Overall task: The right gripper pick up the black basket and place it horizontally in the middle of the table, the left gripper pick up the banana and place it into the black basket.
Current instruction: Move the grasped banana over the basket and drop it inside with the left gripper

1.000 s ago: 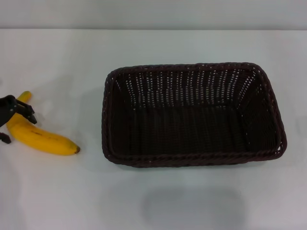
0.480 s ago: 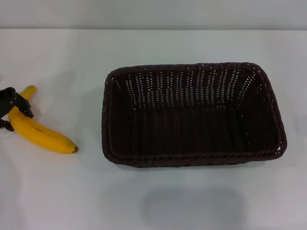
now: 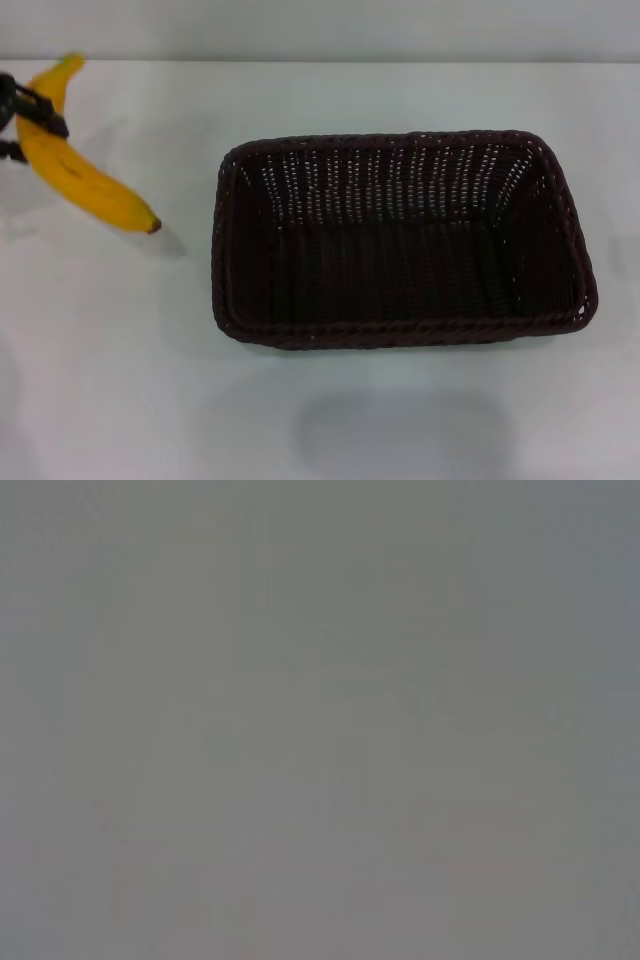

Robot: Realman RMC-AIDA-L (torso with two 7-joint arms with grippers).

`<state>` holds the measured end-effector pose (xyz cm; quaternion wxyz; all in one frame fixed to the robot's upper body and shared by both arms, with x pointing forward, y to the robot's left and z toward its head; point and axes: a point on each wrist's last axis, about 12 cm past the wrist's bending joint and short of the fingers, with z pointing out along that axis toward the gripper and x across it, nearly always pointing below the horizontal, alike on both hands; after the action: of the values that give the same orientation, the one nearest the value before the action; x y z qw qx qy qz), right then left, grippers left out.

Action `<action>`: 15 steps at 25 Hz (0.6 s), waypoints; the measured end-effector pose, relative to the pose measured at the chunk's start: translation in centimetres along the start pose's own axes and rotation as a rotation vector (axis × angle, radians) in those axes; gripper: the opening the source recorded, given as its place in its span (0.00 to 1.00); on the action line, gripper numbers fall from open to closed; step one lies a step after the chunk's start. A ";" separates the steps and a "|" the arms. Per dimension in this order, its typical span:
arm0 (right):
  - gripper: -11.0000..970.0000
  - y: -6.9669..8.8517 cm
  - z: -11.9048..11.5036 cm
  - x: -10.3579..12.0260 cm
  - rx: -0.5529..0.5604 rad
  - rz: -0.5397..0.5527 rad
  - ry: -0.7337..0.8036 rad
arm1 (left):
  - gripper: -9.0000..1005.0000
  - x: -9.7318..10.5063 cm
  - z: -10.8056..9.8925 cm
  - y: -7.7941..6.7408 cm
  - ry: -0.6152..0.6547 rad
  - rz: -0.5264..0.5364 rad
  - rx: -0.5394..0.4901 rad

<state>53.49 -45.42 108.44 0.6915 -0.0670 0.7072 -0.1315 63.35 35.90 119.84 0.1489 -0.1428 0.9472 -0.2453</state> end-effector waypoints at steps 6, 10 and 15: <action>0.90 0.4 0.2 -0.3 -0.010 0.045 -0.032 | 0.53 0.4 -2.9 -1.8 0.038 0.192 0.272; 0.90 0.7 0.2 -0.6 -0.026 0.082 -0.053 | 0.55 0.9 -2.5 -4.6 0.037 0.288 0.435; 0.90 1.2 0.2 -0.7 -0.042 0.104 -0.071 | 0.58 2.2 1.4 -10.0 0.146 0.452 0.529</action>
<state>53.84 -44.14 108.75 0.7204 -0.0492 0.6874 -0.0780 63.82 26.13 123.29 0.1630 0.1317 0.8667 -0.4527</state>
